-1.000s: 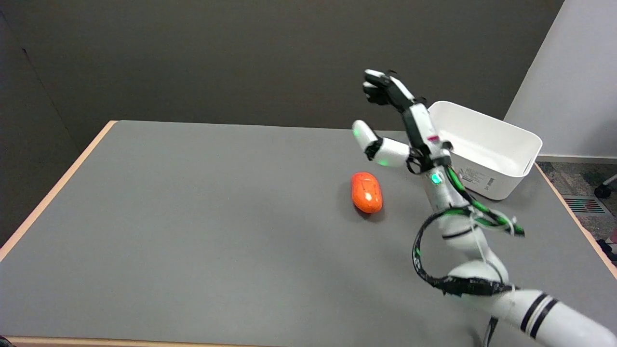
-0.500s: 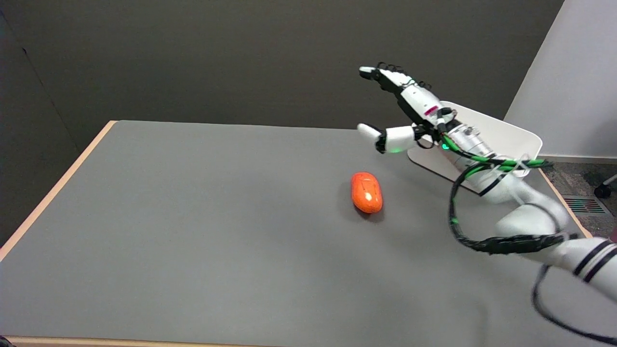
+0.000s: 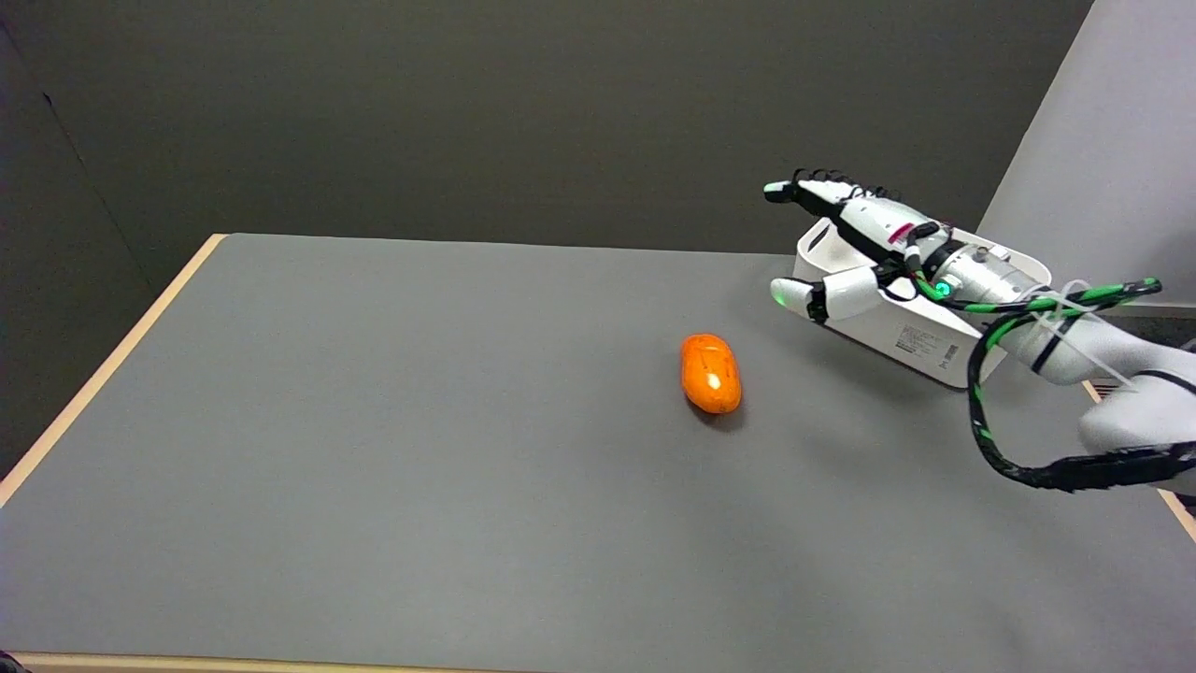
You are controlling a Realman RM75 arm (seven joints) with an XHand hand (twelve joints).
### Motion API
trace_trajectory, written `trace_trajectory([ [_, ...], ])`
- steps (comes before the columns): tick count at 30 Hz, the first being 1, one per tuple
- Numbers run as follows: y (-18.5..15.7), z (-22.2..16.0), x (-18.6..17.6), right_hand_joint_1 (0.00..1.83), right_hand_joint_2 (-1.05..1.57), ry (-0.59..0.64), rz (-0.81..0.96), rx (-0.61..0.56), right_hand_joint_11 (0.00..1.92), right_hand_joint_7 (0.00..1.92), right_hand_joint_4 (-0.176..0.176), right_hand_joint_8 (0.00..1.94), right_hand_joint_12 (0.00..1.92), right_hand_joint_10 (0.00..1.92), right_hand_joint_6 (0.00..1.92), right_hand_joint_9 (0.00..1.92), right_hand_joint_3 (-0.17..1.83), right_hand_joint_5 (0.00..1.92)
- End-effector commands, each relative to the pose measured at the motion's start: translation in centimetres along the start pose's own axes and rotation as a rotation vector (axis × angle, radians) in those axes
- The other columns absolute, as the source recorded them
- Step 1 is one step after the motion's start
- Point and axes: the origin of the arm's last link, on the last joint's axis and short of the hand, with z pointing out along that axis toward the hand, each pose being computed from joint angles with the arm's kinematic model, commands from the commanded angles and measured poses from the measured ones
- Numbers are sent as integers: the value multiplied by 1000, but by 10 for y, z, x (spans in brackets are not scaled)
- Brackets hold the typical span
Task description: Pick up mango.
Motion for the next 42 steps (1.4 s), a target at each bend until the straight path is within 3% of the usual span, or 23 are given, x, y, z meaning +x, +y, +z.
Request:
trace_trajectory([
  [1,-37,-42,-4,503,494,-84,96,3,-1,53,34,402,841,401,454,-1,944,62],
  [8,-74,-42,-8,513,461,-78,112,79,-1,37,13,232,695,205,403,-1,918,36],
  [17,-79,-30,-49,551,458,-233,140,44,-1,46,2,189,673,186,387,-1,912,32],
  [30,-73,-7,-72,581,459,-294,134,45,-1,52,-4,159,652,171,361,-1,910,32],
  [42,-53,0,-81,594,466,-257,177,-25,-1,51,-3,171,659,178,361,-1,915,31],
])
